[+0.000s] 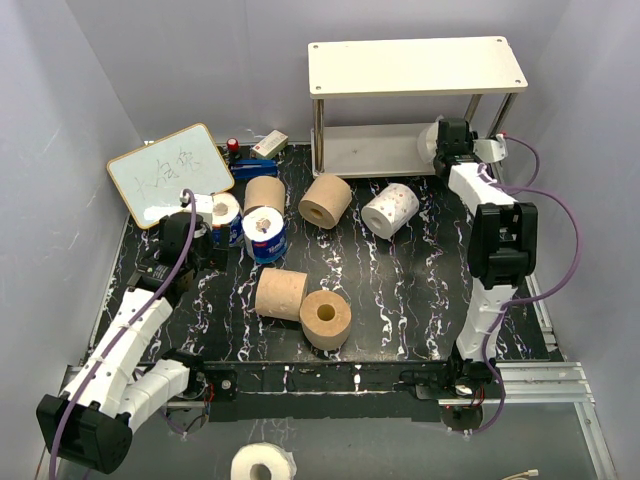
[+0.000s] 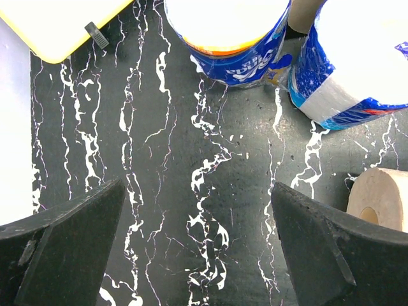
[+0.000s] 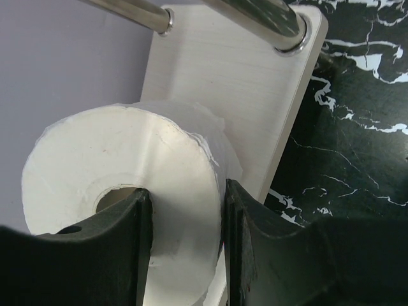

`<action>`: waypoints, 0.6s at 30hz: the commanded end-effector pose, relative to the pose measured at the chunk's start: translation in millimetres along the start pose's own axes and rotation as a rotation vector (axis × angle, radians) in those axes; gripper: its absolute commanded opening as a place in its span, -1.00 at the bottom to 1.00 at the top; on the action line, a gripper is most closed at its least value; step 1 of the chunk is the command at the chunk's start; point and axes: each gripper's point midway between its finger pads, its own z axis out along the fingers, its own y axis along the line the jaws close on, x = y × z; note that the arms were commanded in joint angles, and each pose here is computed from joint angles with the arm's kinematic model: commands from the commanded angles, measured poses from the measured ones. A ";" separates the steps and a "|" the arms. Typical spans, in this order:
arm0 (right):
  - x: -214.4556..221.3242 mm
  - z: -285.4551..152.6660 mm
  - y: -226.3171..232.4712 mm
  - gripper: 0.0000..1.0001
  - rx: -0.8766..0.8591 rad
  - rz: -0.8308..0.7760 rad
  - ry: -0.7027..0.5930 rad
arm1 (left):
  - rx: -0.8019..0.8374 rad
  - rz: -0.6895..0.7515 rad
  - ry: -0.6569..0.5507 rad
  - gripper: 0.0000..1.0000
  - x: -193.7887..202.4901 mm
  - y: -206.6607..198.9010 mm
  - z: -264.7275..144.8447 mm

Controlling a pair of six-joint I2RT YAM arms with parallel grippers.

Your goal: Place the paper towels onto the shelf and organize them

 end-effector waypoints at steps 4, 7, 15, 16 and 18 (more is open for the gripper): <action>-17.8 -0.9 45.0 -0.90 -0.091 0.094 -0.021 | -0.017 0.025 -0.019 0.96 -0.9 0.7 0.6; -35.3 7.4 45.0 -0.76 -0.084 0.088 -0.060 | -0.016 0.028 -0.021 0.96 -0.4 0.0 1.0; -49.9 10.1 51.4 -0.50 -0.090 0.085 -0.094 | -0.012 0.033 -0.022 0.96 -0.1 -1.1 1.3; -50.6 10.6 51.0 -0.43 -0.089 0.083 -0.095 | -0.012 0.032 -0.022 0.96 -0.1 -1.4 1.2; -51.2 11.9 51.6 -0.35 -0.091 0.079 -0.096 | -0.011 0.034 -0.023 0.96 -0.4 -1.4 1.1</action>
